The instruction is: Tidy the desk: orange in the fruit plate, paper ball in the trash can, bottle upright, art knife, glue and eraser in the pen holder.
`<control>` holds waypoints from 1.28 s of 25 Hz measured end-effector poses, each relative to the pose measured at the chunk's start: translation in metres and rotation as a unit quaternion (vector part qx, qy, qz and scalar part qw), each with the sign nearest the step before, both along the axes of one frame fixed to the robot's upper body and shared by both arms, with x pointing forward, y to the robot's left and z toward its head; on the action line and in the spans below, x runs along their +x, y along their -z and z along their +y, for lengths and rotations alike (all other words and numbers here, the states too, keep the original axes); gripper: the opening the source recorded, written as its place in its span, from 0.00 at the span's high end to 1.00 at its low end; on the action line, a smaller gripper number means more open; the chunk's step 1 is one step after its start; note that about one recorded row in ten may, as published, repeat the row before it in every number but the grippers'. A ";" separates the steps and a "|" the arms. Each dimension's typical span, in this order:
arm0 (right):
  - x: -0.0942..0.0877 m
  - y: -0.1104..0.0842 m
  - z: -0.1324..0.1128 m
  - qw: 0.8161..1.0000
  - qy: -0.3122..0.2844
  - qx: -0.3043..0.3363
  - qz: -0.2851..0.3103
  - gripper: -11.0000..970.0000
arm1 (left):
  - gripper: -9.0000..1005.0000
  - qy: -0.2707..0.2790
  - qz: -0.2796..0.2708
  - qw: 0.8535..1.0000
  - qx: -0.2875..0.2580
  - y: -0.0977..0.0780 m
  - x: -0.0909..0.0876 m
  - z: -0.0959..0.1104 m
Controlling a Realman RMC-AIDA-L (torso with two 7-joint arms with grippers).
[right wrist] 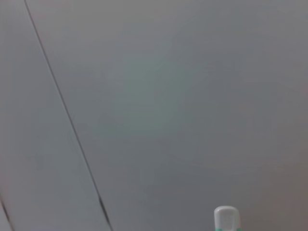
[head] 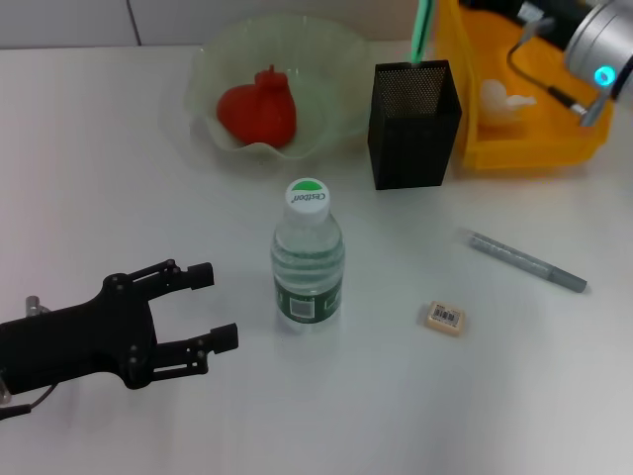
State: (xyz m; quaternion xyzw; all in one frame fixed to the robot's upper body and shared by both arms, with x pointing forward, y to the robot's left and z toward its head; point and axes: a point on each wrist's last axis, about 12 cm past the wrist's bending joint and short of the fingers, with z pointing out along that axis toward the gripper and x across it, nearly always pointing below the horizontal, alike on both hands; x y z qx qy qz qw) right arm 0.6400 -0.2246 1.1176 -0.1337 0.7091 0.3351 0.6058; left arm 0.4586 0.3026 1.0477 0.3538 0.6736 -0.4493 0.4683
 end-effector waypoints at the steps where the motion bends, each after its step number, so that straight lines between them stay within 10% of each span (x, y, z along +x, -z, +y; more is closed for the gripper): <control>1: 0.000 0.004 0.004 1.000 -0.003 -0.007 0.009 0.82 | 0.16 0.000 0.000 1.000 0.000 0.000 0.000 0.000; 15: -0.012 0.015 0.004 0.999 -0.034 -0.007 0.025 0.68 | 0.16 -0.005 -0.004 1.000 0.001 -0.001 0.001 0.002; 22: -0.021 -0.041 -0.009 0.983 -0.162 -0.076 0.030 0.45 | 0.16 -0.007 -0.003 1.000 0.001 -0.001 0.000 0.004; 28: -0.046 -0.106 0.000 0.895 -0.290 -0.312 0.135 0.46 | 0.16 -0.007 -0.002 1.000 0.000 -0.001 -0.001 0.005; 32: -0.057 -0.108 0.018 0.816 -0.304 -0.448 0.202 0.46 | 0.16 -0.007 -0.002 1.000 0.000 -0.001 -0.001 0.005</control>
